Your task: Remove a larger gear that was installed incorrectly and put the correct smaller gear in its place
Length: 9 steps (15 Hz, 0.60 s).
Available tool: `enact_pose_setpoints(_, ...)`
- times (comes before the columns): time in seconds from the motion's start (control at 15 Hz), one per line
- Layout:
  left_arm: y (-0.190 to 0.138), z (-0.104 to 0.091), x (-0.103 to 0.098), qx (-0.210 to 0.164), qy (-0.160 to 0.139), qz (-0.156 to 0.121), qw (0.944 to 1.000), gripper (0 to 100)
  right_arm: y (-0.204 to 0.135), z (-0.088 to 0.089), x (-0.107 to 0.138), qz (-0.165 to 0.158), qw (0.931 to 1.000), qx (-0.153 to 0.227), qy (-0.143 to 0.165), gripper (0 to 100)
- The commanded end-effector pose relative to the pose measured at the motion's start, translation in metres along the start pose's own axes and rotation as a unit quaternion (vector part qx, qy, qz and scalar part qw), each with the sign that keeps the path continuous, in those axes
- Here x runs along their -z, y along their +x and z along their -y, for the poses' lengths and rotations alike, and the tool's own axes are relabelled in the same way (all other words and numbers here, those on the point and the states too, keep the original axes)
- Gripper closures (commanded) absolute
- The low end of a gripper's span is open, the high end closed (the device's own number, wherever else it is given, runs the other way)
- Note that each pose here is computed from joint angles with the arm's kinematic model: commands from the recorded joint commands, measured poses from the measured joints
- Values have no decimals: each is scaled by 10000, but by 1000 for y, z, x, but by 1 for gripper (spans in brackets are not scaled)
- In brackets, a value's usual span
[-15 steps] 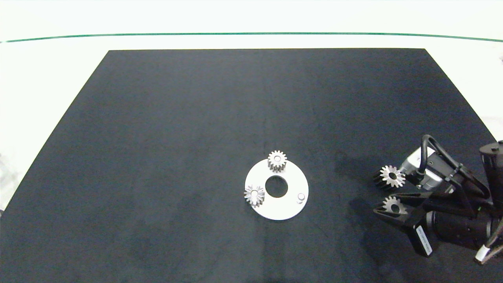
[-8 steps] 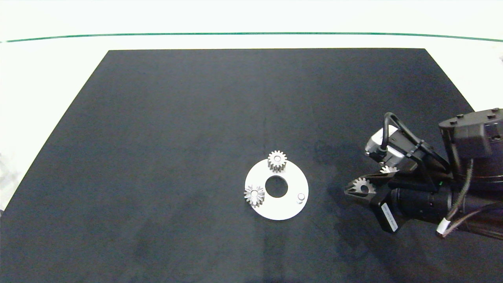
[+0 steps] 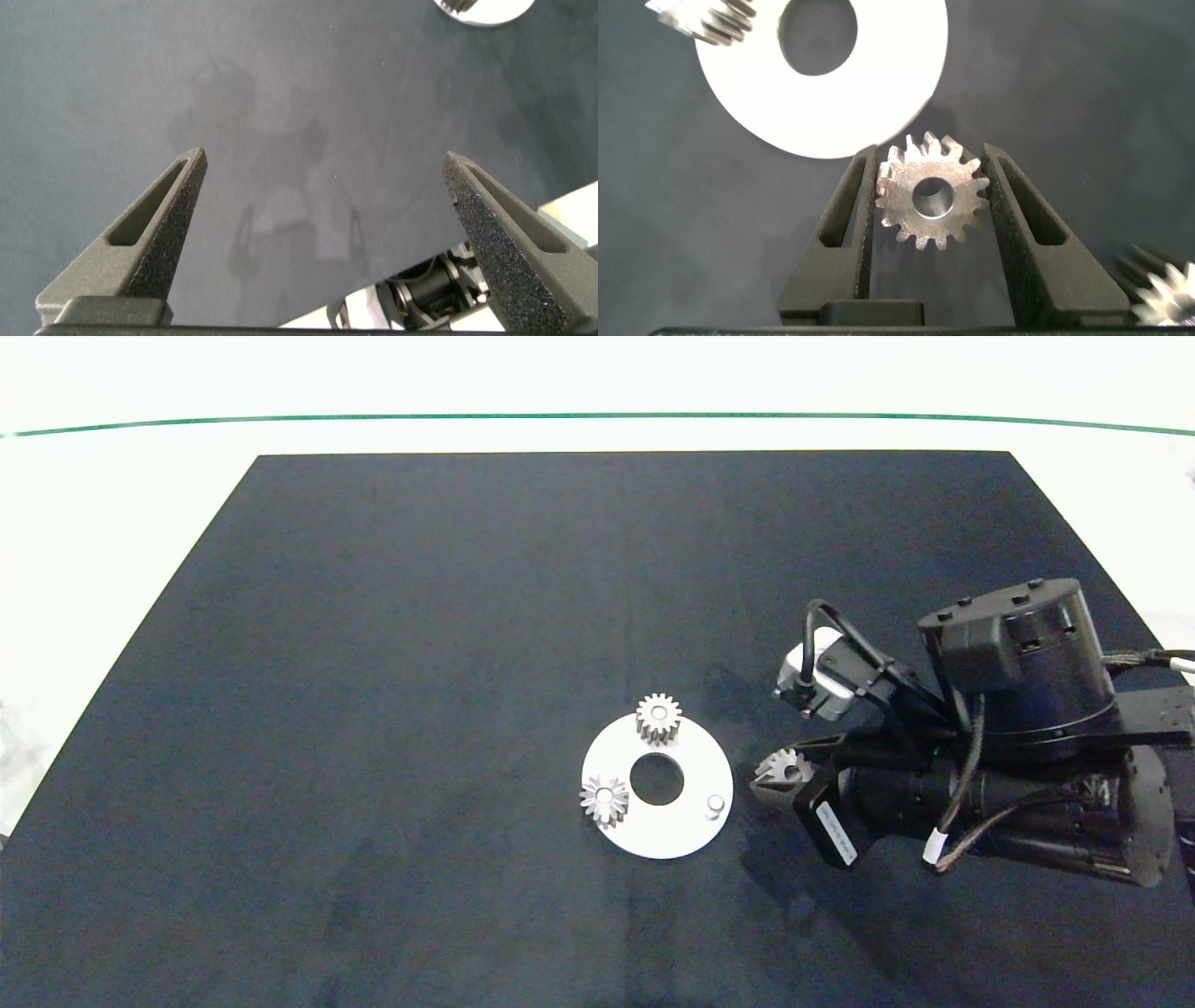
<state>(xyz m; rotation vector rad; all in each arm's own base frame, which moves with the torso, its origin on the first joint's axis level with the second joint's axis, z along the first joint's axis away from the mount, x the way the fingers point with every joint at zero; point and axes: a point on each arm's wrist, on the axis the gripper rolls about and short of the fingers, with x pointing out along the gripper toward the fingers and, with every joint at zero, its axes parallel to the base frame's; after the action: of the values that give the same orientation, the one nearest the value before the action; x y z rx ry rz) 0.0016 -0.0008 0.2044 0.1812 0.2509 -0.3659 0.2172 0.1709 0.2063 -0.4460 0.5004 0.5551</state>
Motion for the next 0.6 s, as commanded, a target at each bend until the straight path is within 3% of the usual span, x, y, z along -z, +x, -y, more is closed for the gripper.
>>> enact_pose_setpoints(0.07,3,-1,-3,-10,11,21,10000,0,8,-10,-4,-30,9999,-98,-75,78)
enact_pose_setpoints(0.6,4,-1,-5,-24,19,65,10000,0,19,-24,-10,-65,9996,-192,-192,78)
